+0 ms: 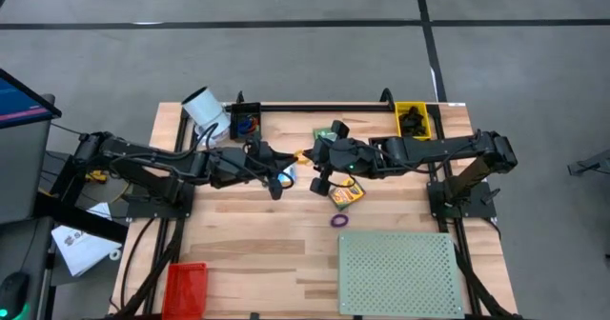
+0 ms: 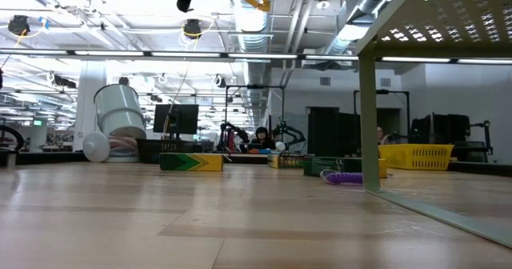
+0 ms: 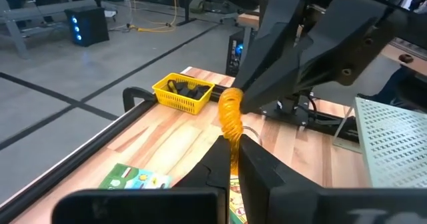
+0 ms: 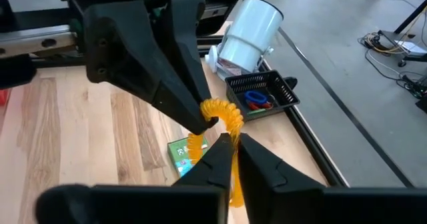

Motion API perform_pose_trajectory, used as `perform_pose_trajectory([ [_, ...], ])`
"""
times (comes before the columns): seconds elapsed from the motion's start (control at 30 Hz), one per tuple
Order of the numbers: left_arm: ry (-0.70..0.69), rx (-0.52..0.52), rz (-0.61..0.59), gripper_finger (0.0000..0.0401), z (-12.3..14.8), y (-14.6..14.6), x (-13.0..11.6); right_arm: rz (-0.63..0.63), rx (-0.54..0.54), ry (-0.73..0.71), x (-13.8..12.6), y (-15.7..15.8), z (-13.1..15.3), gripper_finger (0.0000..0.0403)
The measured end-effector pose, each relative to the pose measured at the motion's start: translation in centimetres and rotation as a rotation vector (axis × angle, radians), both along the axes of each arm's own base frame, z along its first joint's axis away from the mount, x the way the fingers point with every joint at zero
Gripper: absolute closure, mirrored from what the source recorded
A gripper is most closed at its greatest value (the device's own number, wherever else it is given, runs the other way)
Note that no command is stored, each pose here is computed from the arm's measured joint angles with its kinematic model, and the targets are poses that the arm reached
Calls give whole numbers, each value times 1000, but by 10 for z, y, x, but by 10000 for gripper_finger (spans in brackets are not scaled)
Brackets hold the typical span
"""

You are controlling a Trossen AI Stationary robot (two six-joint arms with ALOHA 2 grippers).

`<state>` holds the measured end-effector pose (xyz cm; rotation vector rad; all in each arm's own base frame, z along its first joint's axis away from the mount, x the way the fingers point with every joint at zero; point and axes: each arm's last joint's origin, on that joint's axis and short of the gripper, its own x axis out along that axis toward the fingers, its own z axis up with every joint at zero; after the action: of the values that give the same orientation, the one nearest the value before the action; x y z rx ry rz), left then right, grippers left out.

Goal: Pick & Place Office Desk Supplies
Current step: Put the yellow spring keychain into the black bin

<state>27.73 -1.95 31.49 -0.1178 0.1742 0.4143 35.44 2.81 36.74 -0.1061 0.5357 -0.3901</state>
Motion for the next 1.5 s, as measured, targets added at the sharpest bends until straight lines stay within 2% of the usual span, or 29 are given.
perform_pose_trajectory([
  [0.2,10,-4,7,397,-1,0,0,6,5,-34,0,0,4,328],
  [0.4,96,-18,47,397,-10,1,-3,10,-5,-84,-9,-2,18,275],
  [0.57,222,-46,197,397,-22,7,-16,-6,1,-126,-24,-8,33,243],
  [0.73,330,-101,396,397,-31,21,-40,-28,30,-175,-37,-11,46,231],
  [0.9,368,-229,643,397,-39,54,-57,-39,57,-223,-45,-12,54,232],
  [1.1,414,-332,824,397,-50,112,-64,-39,58,-231,-48,-12,57,238],
  [1.33,545,-461,859,397,-78,184,-76,-39,67,-237,-48,-11,57,239],
  [1.5,603,-525,824,396,-104,208,-71,-33,68,-234,-48,-9,57,241],
])
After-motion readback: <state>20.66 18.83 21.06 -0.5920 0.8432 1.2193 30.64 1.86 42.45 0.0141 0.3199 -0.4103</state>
